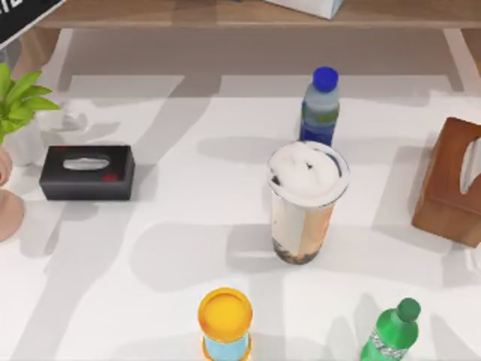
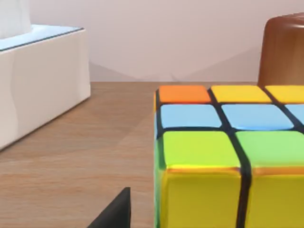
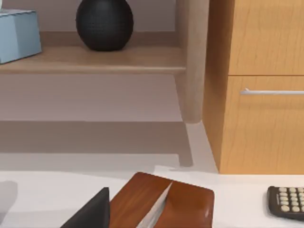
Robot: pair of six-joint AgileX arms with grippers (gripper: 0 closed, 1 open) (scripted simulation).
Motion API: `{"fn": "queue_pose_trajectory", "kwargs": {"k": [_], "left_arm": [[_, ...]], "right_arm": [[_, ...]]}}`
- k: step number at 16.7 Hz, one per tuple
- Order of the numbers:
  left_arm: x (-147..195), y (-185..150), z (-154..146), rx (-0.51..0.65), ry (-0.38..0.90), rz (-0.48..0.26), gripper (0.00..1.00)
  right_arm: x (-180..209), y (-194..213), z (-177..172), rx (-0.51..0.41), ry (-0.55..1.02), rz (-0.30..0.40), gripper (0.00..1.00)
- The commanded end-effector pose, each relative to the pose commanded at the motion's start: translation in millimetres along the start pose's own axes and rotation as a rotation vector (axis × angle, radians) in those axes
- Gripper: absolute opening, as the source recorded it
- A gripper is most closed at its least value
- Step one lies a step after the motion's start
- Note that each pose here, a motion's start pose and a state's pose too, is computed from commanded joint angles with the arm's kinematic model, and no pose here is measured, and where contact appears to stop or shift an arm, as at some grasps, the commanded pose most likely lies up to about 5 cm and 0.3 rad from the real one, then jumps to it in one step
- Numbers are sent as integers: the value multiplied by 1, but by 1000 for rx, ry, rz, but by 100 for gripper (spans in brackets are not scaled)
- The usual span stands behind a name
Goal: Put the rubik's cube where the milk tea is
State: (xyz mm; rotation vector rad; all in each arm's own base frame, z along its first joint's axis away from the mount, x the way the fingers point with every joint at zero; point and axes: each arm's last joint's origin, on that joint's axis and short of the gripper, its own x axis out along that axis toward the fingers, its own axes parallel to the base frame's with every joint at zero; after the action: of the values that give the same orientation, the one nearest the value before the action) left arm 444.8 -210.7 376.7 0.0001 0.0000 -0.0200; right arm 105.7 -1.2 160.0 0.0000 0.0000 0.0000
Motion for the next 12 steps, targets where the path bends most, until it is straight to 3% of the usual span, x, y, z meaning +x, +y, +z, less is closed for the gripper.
{"fn": "queue_pose_trajectory", "kwargs": {"k": [9,12], "left_arm": [[0,0,0,0,0,0,2],[0,0,0,0,0,0,0]], "right_arm": [[0,0,0,0,0,0,100],[0,0,0,0,0,0,100]]}}
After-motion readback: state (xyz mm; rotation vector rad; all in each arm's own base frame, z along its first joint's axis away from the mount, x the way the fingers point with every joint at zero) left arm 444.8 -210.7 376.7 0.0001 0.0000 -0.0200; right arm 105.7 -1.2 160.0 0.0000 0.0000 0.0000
